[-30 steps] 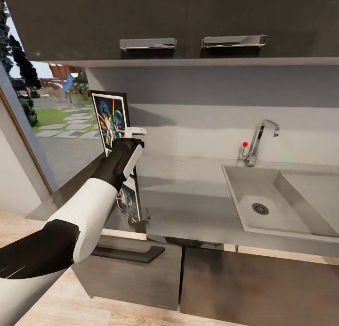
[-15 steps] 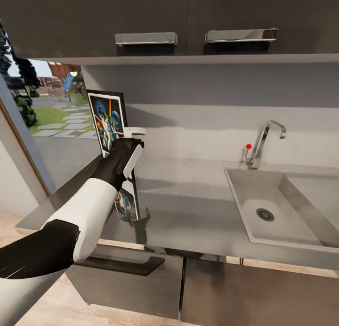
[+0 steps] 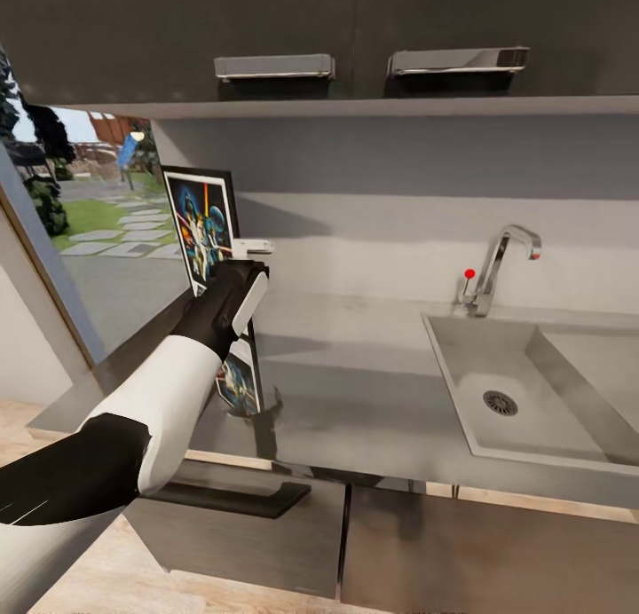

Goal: Pick up the poster from the kitchen countertop and hang it on one of the wall nails in the kitchen.

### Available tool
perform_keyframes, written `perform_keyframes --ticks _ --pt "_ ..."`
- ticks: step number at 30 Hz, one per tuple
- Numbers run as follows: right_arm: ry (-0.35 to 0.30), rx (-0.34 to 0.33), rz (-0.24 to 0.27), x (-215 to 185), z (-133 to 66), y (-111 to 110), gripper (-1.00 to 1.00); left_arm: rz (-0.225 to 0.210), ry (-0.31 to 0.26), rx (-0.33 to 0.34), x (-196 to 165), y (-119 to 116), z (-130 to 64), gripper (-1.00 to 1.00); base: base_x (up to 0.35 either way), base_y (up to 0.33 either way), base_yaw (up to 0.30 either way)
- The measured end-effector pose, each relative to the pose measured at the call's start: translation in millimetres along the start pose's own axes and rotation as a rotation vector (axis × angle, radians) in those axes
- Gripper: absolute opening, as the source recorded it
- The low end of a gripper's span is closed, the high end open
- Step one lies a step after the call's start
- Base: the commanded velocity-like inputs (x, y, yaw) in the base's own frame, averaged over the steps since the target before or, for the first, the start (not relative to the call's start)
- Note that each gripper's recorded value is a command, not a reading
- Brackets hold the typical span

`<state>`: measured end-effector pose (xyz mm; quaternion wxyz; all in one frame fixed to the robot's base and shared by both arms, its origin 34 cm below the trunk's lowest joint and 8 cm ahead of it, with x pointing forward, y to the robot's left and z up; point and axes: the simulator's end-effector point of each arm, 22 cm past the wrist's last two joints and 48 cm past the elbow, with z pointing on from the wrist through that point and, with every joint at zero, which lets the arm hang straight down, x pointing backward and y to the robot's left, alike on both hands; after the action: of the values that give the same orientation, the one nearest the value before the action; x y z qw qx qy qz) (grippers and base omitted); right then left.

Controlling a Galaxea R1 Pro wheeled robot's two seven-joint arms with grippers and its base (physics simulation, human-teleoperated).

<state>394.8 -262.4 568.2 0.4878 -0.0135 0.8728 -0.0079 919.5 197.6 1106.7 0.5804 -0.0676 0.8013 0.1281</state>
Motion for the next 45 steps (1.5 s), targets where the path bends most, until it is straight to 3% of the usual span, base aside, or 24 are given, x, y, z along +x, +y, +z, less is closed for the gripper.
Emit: perform_keyframes --ticks 23,38,45 --pt "0.003 0.000 -0.001 1 -0.3 0 1.00 -0.001 0.003 -0.018 2 4 1.1 1.00 0.000 0.000 0.000" --pt "0.039 -0.004 -0.002 16 -6.3 1 1.00 -0.009 0.007 -0.021 2 6 1.8 1.00 0.000 0.000 0.000" --pt "0.039 -0.004 -0.002 17 -6.4 1 1.00 -0.031 -0.010 -0.020 -7 9 -1.1 1.00 0.000 0.000 0.000"
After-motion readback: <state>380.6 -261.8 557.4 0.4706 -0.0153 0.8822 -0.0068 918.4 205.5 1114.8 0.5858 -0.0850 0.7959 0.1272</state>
